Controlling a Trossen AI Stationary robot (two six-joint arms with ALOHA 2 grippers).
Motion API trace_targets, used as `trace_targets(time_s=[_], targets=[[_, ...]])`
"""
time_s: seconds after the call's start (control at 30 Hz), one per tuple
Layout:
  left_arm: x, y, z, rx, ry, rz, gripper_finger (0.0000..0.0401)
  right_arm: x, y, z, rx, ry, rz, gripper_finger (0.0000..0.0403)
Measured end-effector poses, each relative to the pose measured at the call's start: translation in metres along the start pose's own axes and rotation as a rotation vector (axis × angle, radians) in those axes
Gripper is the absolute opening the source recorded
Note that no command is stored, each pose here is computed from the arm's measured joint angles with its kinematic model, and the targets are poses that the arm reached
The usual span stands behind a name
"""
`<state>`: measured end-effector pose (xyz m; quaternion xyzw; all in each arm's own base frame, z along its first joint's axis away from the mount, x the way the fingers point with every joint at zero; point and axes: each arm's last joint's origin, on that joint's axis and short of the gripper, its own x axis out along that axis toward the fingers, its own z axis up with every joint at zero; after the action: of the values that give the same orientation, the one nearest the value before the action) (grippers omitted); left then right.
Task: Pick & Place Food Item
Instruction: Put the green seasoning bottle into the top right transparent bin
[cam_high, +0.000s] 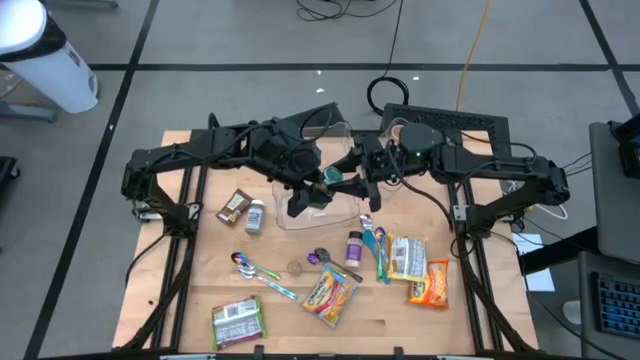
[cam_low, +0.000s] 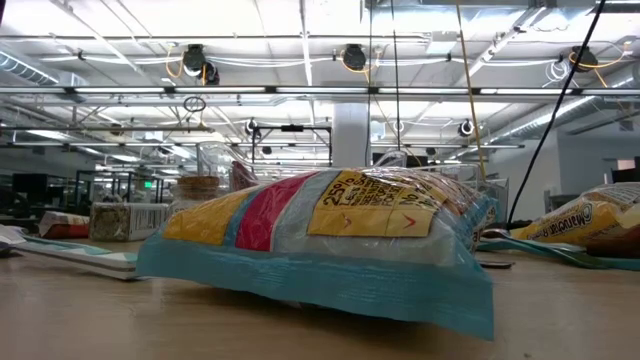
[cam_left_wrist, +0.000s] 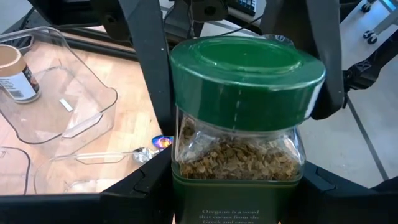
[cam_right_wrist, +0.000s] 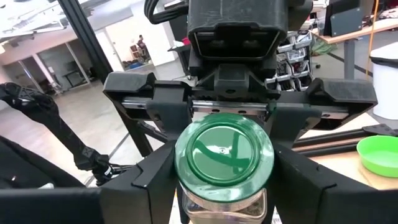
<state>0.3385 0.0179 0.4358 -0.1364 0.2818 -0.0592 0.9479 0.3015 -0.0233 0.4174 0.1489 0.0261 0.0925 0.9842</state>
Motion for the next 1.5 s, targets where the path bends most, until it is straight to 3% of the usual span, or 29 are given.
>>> trace_targets(time_s=[0.33,0.57,0.7,1.17,1.5], targets=[[0.0,0.0,0.001,-0.014,-0.014,0.0,0.0208,0.0,0.001,0.002,-0.004,-0.017,0.026,0.0197],[-0.003,0.001,0.002,-0.055,-0.023,-0.005,0.0354,0.0,0.002,0.003,-0.012,-0.024,0.037,0.0197],[-0.019,0.003,0.005,-0.088,-0.05,0.002,0.0392,-0.001,0.0,0.004,-0.011,-0.027,0.026,0.0197],[-0.154,-0.019,-0.012,-0.087,-0.228,0.038,0.0359,-0.049,-0.021,0.033,-0.021,-0.117,-0.115,0.0197],[-0.229,-0.037,-0.034,-0.056,-0.433,0.14,0.0342,-0.111,-0.04,0.035,-0.018,-0.042,-0.554,0.0197]])
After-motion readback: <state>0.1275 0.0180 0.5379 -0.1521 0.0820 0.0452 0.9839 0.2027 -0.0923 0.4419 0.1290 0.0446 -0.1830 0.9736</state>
